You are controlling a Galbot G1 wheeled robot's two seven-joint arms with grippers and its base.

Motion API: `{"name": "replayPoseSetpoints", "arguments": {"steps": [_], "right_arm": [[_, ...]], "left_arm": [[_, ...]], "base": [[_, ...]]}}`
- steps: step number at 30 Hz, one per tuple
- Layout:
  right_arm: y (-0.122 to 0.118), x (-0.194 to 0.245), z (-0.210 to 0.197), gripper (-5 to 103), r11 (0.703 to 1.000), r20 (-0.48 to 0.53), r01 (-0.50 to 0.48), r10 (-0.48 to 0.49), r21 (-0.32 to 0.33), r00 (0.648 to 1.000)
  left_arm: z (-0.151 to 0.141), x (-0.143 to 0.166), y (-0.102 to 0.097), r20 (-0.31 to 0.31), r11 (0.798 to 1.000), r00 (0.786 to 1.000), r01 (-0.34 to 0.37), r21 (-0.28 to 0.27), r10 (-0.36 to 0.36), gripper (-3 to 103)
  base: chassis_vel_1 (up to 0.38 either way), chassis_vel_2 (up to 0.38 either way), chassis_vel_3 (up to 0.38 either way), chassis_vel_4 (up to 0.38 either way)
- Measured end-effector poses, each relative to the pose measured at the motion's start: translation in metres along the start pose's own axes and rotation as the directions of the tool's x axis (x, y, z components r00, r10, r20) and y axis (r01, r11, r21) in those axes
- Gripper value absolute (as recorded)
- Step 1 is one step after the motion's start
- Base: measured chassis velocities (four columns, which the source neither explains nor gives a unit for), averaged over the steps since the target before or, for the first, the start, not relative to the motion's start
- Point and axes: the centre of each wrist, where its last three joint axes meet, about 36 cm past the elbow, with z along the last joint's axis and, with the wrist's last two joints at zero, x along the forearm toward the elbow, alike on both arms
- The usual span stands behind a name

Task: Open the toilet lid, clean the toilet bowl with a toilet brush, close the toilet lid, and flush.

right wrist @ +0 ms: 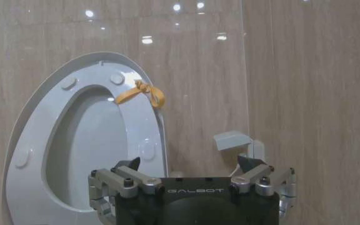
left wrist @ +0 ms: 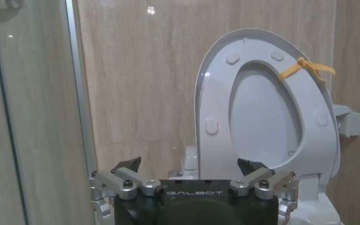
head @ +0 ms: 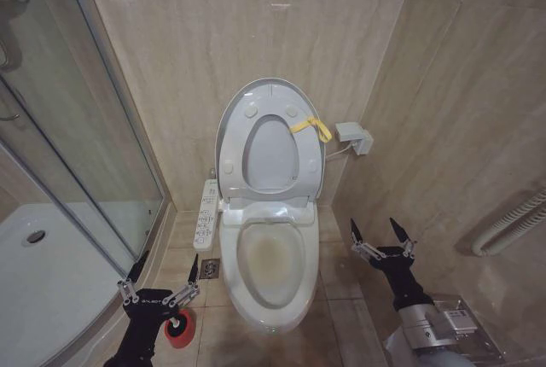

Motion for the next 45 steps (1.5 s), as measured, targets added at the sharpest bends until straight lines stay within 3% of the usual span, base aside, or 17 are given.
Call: {"name": "replayPoseSetpoints", "arguments": {"steps": [45], "right_arm": [[0.0000,0.0000,0.0000,100,1.000,0.000,0.000,0.000,0.000,1.000]], "left_arm": [[0.0000,0.0000,0.0000,0.000,1.000,1.000,0.000,0.000,0.000,100]], "base": [[0.000,0.000,0.000,0.000]]}}
